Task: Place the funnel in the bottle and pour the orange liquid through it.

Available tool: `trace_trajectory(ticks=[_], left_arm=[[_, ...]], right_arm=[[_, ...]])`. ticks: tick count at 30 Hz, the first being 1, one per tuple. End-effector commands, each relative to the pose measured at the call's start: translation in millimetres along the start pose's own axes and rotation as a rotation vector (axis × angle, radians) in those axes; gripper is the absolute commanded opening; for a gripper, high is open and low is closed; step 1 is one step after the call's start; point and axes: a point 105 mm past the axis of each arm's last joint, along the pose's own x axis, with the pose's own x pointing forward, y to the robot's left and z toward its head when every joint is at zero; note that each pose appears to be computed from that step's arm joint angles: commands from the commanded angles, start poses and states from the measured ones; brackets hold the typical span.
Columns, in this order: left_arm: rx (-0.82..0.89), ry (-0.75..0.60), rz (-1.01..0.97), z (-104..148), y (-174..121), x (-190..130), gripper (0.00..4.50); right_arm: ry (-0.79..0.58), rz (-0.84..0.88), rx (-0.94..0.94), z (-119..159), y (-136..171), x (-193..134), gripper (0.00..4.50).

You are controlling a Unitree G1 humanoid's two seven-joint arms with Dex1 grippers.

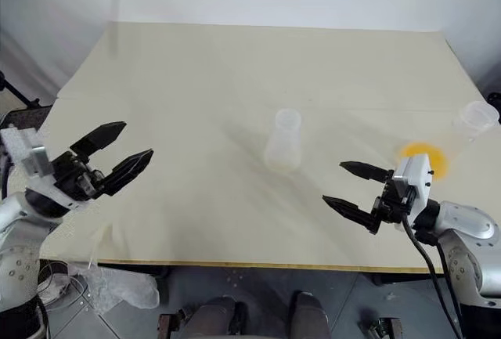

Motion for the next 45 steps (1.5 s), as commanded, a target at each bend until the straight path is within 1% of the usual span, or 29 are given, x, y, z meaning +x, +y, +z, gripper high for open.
trace_trajectory(ticks=[1,5,8,13,17,20,25,32,36,42,45], left_arm=[[0.026,-0.069,0.021,15,-9,-12,4.46],[0.007,-0.098,0.086,13,-14,-27,4.46],[-0.044,-0.126,0.16,11,-19,-41,4.46],[-0.124,-0.111,0.276,2,-33,-67,4.46],[-0.149,-0.156,0.395,5,-34,-86,4.46],[-0.16,-0.173,0.444,8,-35,-96,4.46],[-0.207,-0.141,0.552,0,-38,-117,4.46],[-0.338,-0.082,0.689,-22,-57,-148,4.46],[-0.384,-0.044,0.714,-29,-69,-165,4.46],[-0.435,-0.029,0.771,-33,-75,-177,4.46],[-0.493,0.032,0.807,-40,-84,-184,4.46]], right_arm=[[-0.015,0.021,-0.019,5,1,1,4.5],[-0.011,0.043,-0.009,3,1,3,4.5],[-0.01,0.061,0.0,2,0,5,4.5],[-0.009,0.09,0.015,-1,-1,10,4.5],[-0.012,0.114,0.027,-3,-2,14,4.5],[-0.015,0.127,0.033,-4,-2,16,4.5],[-0.016,0.142,0.043,-7,-2,18,4.5],[-0.024,0.156,0.049,-8,-2,24,4.5],[-0.027,0.162,0.053,-9,-1,27,4.5],[-0.027,0.168,0.056,-9,0,29,4.5],[-0.025,0.168,0.057,-9,0,29,4.5]])
